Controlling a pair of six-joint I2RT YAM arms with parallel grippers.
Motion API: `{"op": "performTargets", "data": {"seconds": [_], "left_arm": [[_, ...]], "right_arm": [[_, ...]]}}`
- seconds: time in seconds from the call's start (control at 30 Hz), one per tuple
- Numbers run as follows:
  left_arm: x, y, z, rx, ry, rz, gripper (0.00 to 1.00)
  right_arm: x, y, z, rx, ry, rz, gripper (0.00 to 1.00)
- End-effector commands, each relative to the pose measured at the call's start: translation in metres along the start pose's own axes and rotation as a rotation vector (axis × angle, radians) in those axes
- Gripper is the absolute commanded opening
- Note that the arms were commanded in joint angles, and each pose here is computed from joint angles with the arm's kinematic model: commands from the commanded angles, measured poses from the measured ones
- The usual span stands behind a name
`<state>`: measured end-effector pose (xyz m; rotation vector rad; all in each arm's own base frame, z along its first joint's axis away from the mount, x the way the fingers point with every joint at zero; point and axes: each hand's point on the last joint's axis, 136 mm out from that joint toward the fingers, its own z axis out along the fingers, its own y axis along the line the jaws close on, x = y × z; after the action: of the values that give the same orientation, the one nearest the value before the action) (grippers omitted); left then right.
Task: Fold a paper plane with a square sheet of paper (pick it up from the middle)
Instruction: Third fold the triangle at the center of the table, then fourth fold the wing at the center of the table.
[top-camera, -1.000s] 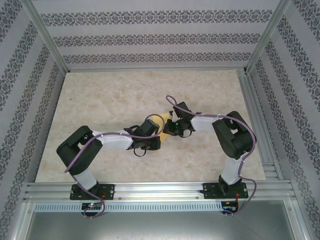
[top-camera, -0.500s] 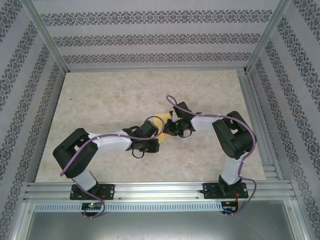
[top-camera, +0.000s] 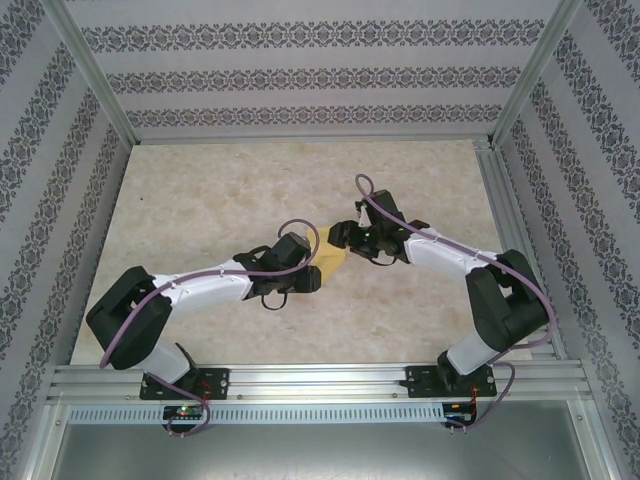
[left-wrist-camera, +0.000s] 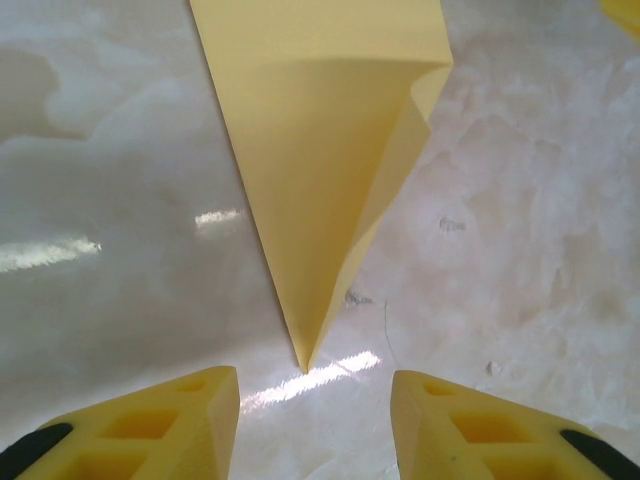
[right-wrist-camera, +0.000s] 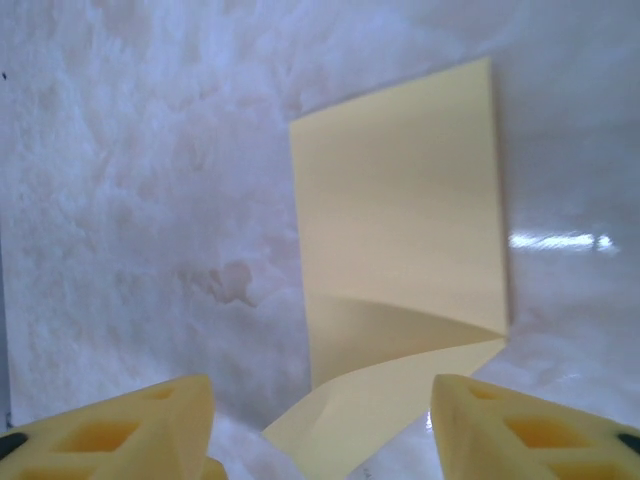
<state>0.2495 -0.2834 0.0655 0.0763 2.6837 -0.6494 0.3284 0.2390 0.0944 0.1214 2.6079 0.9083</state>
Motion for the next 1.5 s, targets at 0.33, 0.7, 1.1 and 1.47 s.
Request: {"op": "performTargets", "data": {"seconds": [0.33, 0.7, 1.1, 1.47], "left_arm": [[-0.035, -0.034, 0.012, 0.111, -0.058, 0.070, 0.50], [-0.039, 0.012, 0.034, -0.067, -0.038, -0.013, 0.37], [-0.032, 0.022, 0.039, -0.089, -0.011, -0.020, 0.34], [-0.030, 0.028, 0.042, -0.098, 0.002, -0.028, 0.30]], "right_arm": [[0.007, -0.031, -0.003, 0.035, -0.007, 0.044, 0.68], [0.019, -0.026, 0.010, -0.035, 0.053, 0.045, 0.65], [0.036, -0.015, 0.034, -0.056, 0.157, 0.019, 0.50], [0.036, -0.006, 0.044, -0.111, 0.178, 0.002, 0.41]]}}
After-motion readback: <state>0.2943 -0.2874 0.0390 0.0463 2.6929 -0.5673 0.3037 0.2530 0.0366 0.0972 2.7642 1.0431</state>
